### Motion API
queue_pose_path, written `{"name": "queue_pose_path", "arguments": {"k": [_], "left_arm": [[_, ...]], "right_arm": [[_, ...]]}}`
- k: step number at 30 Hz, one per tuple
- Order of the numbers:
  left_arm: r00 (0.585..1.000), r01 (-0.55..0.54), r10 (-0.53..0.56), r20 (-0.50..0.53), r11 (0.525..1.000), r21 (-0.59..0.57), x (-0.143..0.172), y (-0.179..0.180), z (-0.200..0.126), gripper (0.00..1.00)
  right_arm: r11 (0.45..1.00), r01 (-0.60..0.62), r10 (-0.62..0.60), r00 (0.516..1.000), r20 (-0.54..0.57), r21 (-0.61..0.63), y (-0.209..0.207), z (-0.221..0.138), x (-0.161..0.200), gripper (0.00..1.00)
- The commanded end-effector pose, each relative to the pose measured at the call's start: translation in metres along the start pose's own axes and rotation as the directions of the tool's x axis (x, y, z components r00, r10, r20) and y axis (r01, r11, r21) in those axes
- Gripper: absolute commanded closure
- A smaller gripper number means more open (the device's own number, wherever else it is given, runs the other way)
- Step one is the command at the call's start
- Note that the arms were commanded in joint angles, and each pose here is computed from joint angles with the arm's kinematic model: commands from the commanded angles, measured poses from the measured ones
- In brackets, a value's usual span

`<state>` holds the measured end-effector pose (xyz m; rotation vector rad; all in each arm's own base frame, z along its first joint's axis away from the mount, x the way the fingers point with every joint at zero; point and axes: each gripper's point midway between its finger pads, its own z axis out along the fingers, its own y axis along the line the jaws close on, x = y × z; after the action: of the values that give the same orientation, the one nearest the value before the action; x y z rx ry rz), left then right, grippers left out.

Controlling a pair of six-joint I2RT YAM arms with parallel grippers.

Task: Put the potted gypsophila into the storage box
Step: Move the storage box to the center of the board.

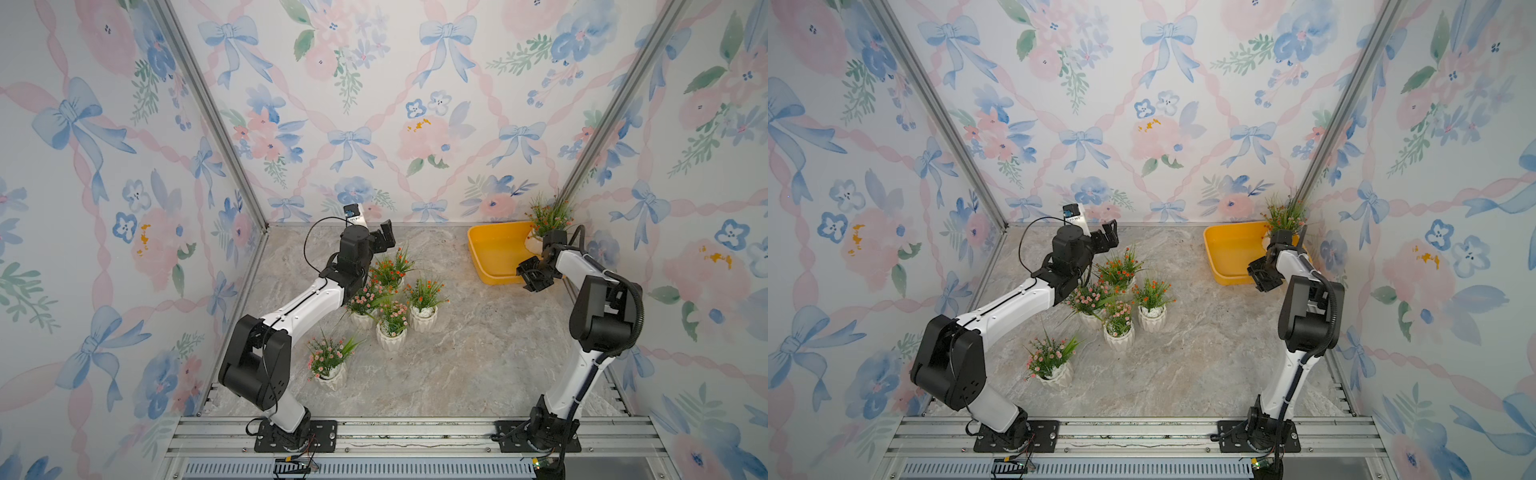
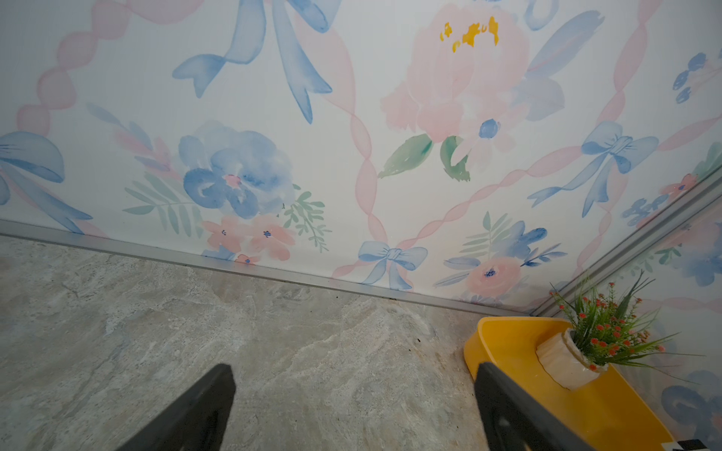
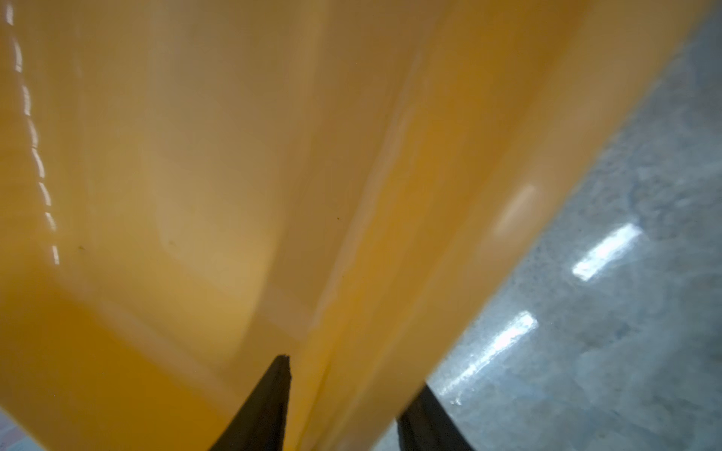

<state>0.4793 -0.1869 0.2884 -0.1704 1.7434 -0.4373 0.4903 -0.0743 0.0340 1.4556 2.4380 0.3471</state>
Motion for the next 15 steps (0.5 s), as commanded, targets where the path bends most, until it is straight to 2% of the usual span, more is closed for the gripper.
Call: {"name": "queue_pose_path", "arguments": {"k": [1,11,15], "left_arm": [[1.000,-0.015,0.015,0.016,1.000,-0.012,-0.008,0.006,-0.003,0.02],[1.000,-0.023,0.022,0.008,1.000,0.016,-0.010,0.005,-0.003,0.02],[1.000,-0.027,0.027,0.003,0.999,0.037,-0.012,0.008,-0.006,0.02]], "right_arm": [[0.996,0.006,-0.004,1.000,-0.020,0.089,-0.012,0.008,0.011,0.64],[0.991,0.052,-0.051,0.999,-0.013,0.122,-0.009,0.002,0.030,0.97],[0.985,0.094,-0.091,0.995,-0.027,0.145,-0.012,-0.004,0.047,0.99]]}}
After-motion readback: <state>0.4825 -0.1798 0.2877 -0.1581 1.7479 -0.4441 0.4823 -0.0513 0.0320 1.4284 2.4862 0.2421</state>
